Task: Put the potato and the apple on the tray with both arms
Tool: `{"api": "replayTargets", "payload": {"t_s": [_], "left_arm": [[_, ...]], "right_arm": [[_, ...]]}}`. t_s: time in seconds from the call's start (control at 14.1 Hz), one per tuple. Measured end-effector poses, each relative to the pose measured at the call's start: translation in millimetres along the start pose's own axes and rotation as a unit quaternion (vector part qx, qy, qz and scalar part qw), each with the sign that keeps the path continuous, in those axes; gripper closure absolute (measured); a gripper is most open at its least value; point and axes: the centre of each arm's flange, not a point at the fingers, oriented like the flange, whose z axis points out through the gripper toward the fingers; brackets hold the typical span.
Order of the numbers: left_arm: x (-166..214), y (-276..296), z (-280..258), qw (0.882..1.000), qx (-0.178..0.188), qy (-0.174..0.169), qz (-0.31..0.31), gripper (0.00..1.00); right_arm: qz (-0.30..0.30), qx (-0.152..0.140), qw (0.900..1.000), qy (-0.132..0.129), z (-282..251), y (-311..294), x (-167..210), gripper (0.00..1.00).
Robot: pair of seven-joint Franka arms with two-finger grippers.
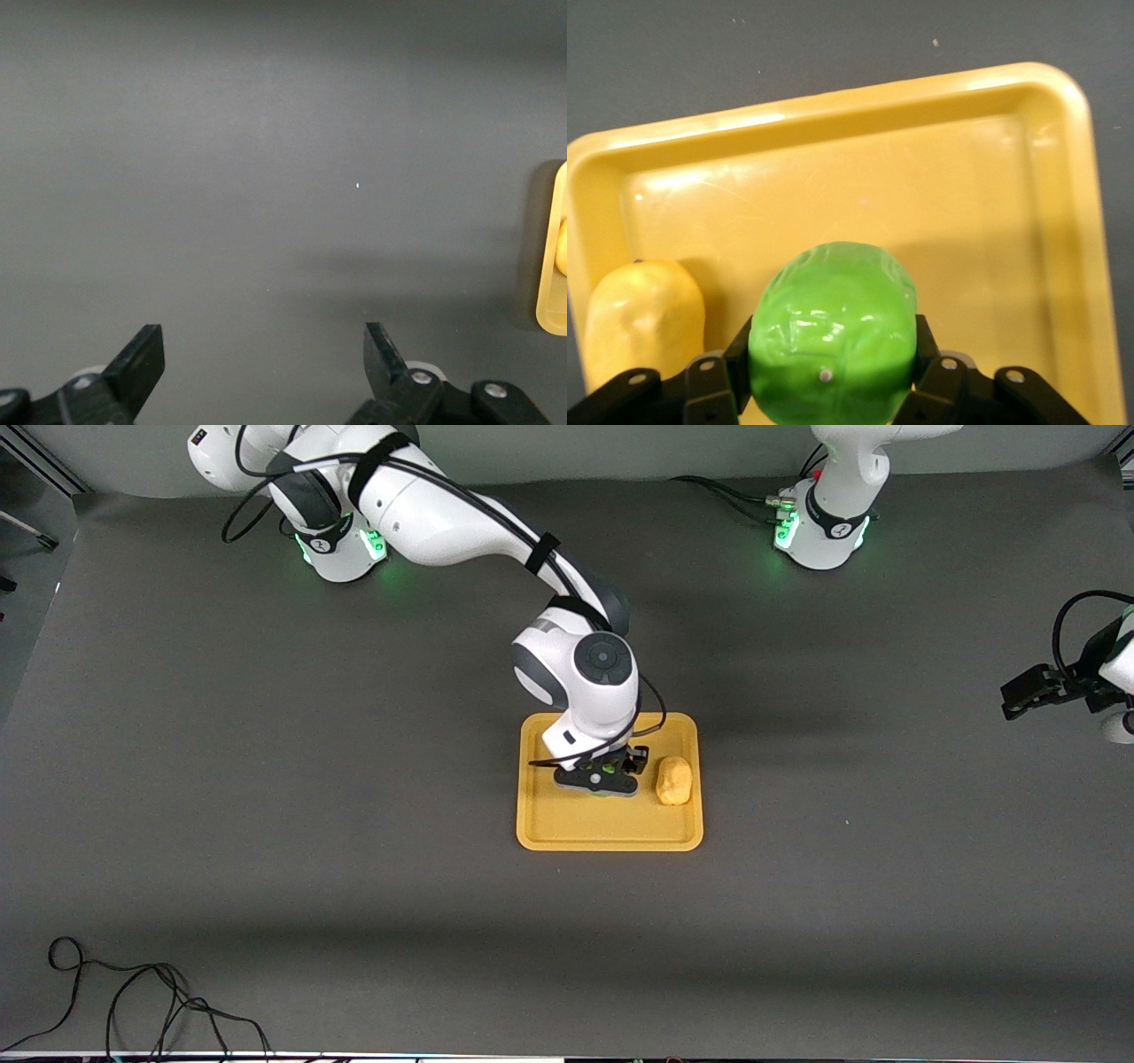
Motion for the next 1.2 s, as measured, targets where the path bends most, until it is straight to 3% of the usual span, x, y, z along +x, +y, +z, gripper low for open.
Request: {"api": "replayTargets", "payload": {"t_s": [0.28, 0.57, 0.64, 0.92, 1.2], "left_arm": [[-6, 6, -3, 1.000, -0.001, 0.003, 0.006, 0.00], [-1, 8, 1, 1.000, -0.002, 0.010, 0.013, 0.00], [1, 10, 2, 1.000, -0.002, 0.009, 0.015, 0.00], [11, 14, -4, 1.000, -0.002, -0.005, 0.020, 0.00], [12, 29, -32, 0.999, -0.017, -0.017, 0.028, 0.00]], "right_arm": [[-0.002, 0.001, 1.000, 0.000, 34, 0, -4, 0.30], [-0.002, 0.003, 1.000, 0.002, 34, -2, -3, 0.00], [-0.001, 0.006, 1.000, 0.004, 22, -4, 0, 0.00], [0.009, -0.005, 1.000, 0.002, -98, 1, 14, 0.00], [0.029, -0.021, 0.999, -0.005, -234, 57, 41, 0.00]]}}
